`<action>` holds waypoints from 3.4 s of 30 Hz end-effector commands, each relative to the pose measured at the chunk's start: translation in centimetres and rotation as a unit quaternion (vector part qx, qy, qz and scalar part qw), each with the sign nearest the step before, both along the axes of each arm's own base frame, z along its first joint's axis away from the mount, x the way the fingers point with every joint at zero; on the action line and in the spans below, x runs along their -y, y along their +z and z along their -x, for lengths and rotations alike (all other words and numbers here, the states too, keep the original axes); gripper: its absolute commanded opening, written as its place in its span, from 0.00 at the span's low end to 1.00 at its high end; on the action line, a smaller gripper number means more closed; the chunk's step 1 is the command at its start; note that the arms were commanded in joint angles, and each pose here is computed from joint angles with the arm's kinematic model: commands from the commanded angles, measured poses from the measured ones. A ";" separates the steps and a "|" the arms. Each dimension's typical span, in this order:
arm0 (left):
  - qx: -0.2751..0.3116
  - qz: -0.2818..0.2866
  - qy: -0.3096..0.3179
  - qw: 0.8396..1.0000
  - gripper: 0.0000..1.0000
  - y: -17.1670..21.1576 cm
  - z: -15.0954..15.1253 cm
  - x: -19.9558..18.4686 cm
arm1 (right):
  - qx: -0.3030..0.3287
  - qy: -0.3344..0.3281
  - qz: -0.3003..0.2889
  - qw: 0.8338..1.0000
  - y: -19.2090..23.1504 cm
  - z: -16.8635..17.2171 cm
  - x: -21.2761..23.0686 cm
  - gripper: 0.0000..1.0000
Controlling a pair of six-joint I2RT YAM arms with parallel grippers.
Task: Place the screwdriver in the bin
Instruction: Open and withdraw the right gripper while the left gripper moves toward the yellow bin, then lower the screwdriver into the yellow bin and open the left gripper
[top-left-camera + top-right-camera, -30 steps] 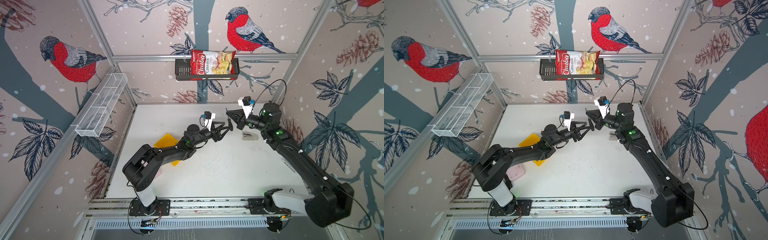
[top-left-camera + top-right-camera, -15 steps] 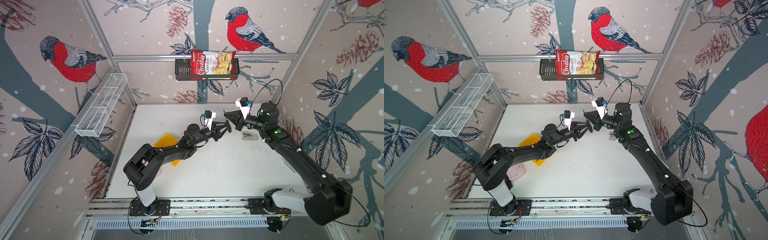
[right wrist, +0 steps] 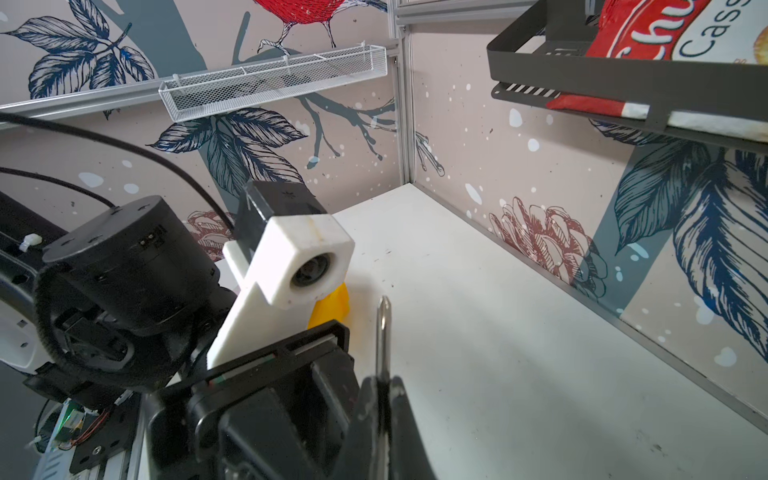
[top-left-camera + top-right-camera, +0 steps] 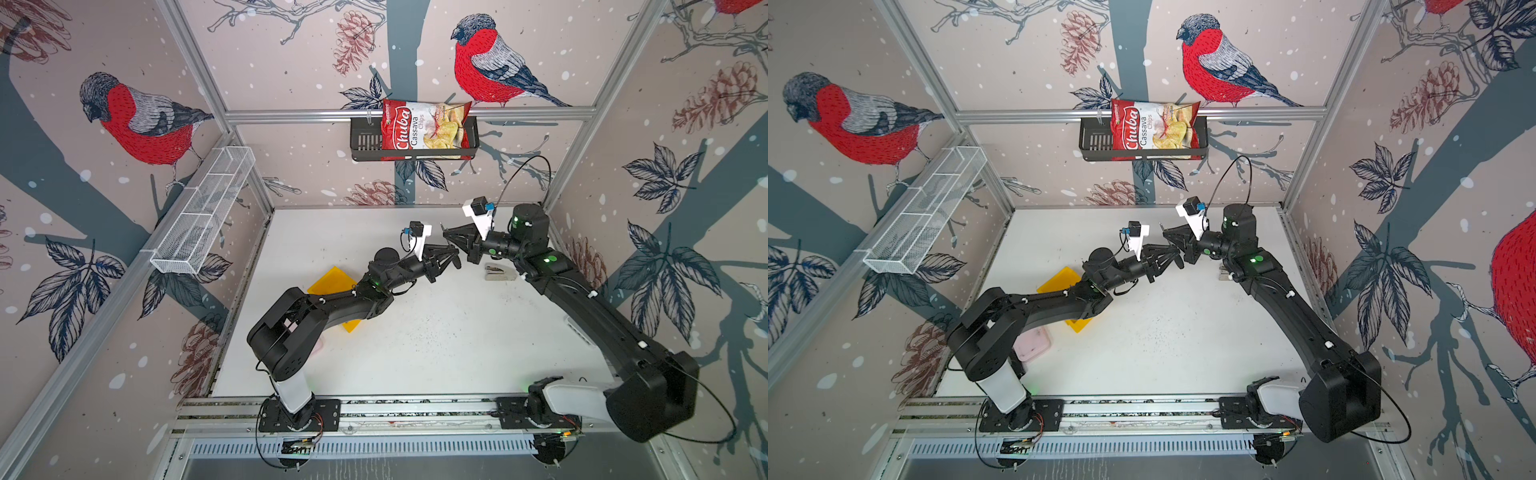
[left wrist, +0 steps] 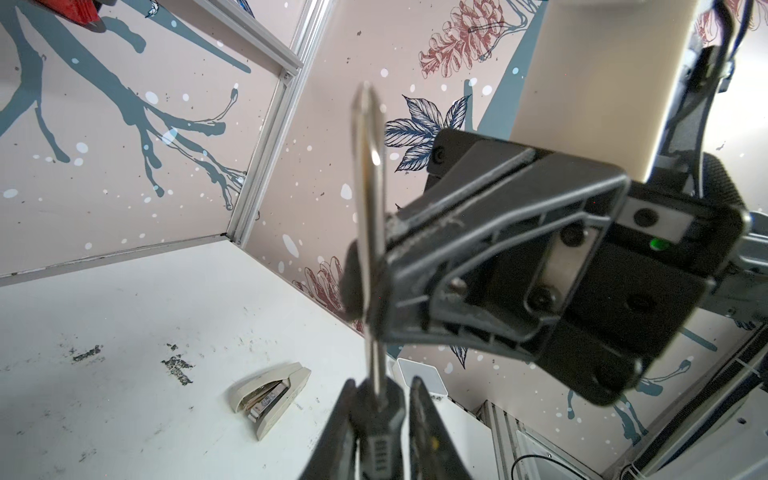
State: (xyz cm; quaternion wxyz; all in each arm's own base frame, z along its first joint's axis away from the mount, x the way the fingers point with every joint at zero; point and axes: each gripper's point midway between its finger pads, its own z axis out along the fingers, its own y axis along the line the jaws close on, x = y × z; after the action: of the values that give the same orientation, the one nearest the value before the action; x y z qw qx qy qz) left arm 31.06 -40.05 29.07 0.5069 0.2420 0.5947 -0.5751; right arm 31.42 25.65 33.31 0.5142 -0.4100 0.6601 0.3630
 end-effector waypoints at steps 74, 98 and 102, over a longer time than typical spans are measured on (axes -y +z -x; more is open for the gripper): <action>-0.531 -0.134 0.503 0.669 0.00 -18.4 -0.7 -29.7 | 0.099 0.165 0.143 0.971 -6.9 9.2 -11.2 1.00; -0.626 -0.226 0.476 0.576 0.00 -26.4 -1.4 -30.0 | 0.080 0.163 0.190 0.965 -9.6 9.3 -9.9 1.00; -0.626 -0.227 0.477 0.574 0.00 -26.4 -1.5 -30.0 | 0.079 0.160 0.190 0.965 -9.6 9.1 -9.8 0.99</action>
State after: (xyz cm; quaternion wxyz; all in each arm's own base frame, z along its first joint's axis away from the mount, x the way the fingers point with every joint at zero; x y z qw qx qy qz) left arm 32.99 -10.30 2.89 0.1478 -0.3942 0.8998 -0.1145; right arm 22.11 35.55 23.81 0.4134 -0.6311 0.5953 0.2765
